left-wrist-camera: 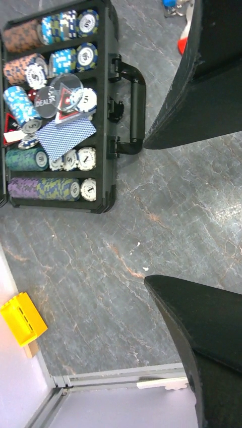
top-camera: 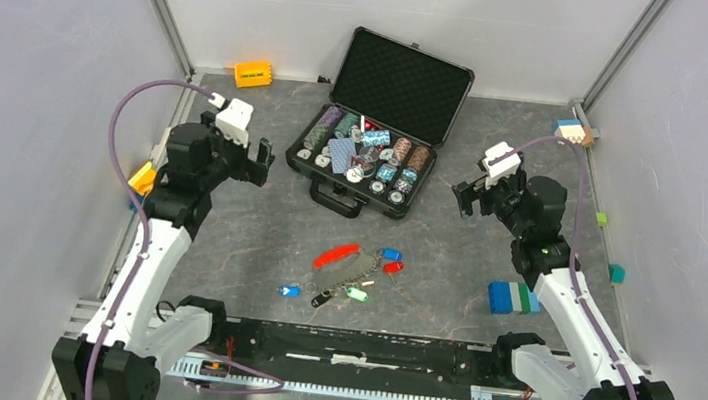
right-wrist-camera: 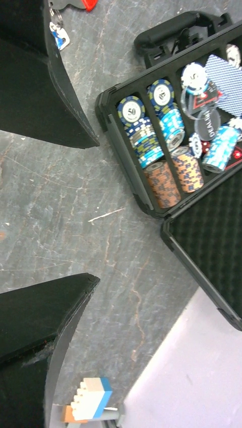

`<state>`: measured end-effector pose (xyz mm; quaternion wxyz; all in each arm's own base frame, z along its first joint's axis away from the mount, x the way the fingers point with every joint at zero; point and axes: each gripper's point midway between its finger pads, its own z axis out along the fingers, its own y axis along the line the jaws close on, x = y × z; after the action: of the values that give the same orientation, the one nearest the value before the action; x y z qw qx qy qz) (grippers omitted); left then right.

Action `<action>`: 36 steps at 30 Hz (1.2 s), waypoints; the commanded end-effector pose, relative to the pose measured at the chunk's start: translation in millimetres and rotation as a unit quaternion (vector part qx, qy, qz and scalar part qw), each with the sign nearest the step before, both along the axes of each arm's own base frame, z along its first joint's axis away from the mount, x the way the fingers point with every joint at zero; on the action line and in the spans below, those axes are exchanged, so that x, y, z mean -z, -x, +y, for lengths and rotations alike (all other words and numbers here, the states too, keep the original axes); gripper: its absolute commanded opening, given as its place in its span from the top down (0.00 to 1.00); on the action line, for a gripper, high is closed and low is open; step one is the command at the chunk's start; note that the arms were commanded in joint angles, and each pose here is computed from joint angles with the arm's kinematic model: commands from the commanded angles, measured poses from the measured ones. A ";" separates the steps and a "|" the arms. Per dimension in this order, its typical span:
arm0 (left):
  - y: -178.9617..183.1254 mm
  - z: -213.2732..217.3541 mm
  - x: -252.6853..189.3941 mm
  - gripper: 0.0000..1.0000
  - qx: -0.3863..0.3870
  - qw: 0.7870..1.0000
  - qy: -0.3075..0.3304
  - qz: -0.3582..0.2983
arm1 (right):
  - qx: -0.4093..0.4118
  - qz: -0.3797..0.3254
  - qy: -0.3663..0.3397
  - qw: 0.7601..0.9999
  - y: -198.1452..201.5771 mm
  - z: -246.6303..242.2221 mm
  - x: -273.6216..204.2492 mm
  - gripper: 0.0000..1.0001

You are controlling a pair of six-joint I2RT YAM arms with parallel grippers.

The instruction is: Put the keys on the keyring

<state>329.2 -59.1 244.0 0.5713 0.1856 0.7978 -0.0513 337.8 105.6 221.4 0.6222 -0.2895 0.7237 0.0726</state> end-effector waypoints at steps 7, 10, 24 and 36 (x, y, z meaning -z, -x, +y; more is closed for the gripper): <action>15.7 7.3 -22.3 0.00 -0.035 0.995 0.081 -0.050 | 0.043 0.003 -0.014 0.999 -2.2 -12.1 -3.1 0.02; 29.2 8.5 -28.6 0.00 -0.034 0.992 0.085 -0.088 | 0.073 0.003 -0.020 0.997 4.1 -22.2 -5.2 0.02; 76.3 13.3 -35.3 0.00 -0.028 0.988 0.062 -0.139 | 0.097 -0.076 0.009 0.992 41.2 -44.6 -13.6 0.02; 80.1 17.5 -35.7 0.00 -0.035 0.987 0.052 -0.151 | 0.084 -0.090 0.016 0.992 50.9 -43.3 -10.8 0.02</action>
<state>248.0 -45.5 278.8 0.6901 0.1240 0.7103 -0.0627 287.0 61.9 224.3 0.6704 -0.2385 0.7025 -0.0131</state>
